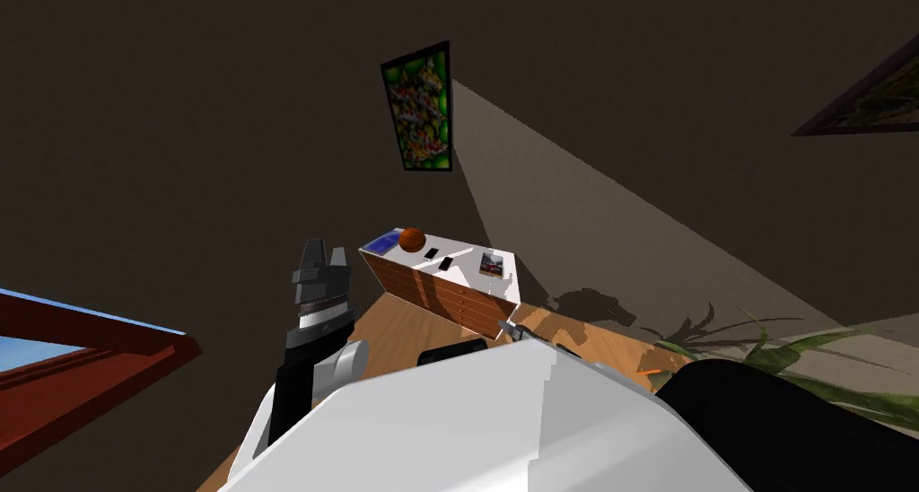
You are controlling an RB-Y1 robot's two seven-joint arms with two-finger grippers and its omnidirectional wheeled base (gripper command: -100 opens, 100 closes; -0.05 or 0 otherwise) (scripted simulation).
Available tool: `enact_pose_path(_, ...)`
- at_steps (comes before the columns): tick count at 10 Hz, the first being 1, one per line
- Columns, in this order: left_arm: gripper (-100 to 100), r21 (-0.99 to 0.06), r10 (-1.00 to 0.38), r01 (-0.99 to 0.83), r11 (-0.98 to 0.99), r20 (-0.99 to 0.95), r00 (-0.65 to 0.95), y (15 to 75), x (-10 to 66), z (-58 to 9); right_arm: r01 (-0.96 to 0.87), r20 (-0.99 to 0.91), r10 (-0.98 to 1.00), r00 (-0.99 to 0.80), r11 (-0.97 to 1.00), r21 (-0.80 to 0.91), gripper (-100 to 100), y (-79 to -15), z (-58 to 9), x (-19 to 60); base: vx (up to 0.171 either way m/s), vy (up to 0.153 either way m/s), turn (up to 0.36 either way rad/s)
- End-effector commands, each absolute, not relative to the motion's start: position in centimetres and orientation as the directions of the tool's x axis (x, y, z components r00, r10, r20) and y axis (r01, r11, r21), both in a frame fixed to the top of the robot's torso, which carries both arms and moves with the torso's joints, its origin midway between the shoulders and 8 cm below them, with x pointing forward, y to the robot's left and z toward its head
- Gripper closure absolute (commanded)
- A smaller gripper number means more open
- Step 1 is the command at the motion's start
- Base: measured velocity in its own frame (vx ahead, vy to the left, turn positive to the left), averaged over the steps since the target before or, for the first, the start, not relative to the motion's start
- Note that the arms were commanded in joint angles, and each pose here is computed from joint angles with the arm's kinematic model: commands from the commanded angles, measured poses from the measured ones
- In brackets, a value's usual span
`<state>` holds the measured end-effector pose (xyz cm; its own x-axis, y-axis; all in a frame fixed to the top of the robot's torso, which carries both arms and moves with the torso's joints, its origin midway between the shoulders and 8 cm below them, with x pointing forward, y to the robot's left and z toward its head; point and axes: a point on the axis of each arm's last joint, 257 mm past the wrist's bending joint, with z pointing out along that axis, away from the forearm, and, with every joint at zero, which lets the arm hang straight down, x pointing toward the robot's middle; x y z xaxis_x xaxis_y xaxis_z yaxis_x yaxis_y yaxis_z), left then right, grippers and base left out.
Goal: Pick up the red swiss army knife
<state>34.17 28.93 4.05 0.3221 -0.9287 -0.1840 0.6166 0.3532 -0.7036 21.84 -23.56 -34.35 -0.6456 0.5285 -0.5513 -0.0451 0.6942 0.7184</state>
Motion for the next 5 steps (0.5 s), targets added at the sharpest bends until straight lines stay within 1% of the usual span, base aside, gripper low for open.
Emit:
enact_pose_path(1, 0, -0.704, -0.929, 0.617, 0.353, -0.184, 0.322, 28.9, 34.2, 4.1, -0.044, -0.549, 0.48, -0.685, 0.724, 0.689, -100, -24.0, -35.2, 20.2, 0.013, -0.023, 0.365)
enact_pose_path(2, 0, -0.704, -0.929, 0.616, 0.353, -0.184, 0.322, 28.9, 34.2, 4.1, -0.03, -0.531, 0.436, -0.726, 0.752, 0.658, -100, -24.7, -36.9, 18.1, 0.019, -0.009, 0.439)
enact_pose_path(3, 0, -0.704, -0.929, 0.617, 0.353, -0.184, 0.322, 28.9, 34.2, 4.1, -0.038, -0.533, 0.418, -0.736, 0.76, 0.649, -100, -25.0, -36.9, 17.9, 0.016, -0.009, 0.218)
enact_pose_path(4, 0, -0.704, -0.929, 0.616, 0.353, -0.184, 0.322, 28.9, 34.2, 4.0, -0.029, -0.512, 0.371, -0.775, 0.788, 0.615, -100, -25.9, -38.5, 15.7, 0.024, -0.001, 0.379)
enact_pose_path(5, 0, -0.704, -0.929, 0.617, 0.353, -0.184, 0.322, 28.9, 34.2, 4.1, -0.034, -0.512, 0.359, -0.78, 0.793, 0.608, -100, -26.1, -38.5, 15.6, 0.023, -0.01, 0.313)
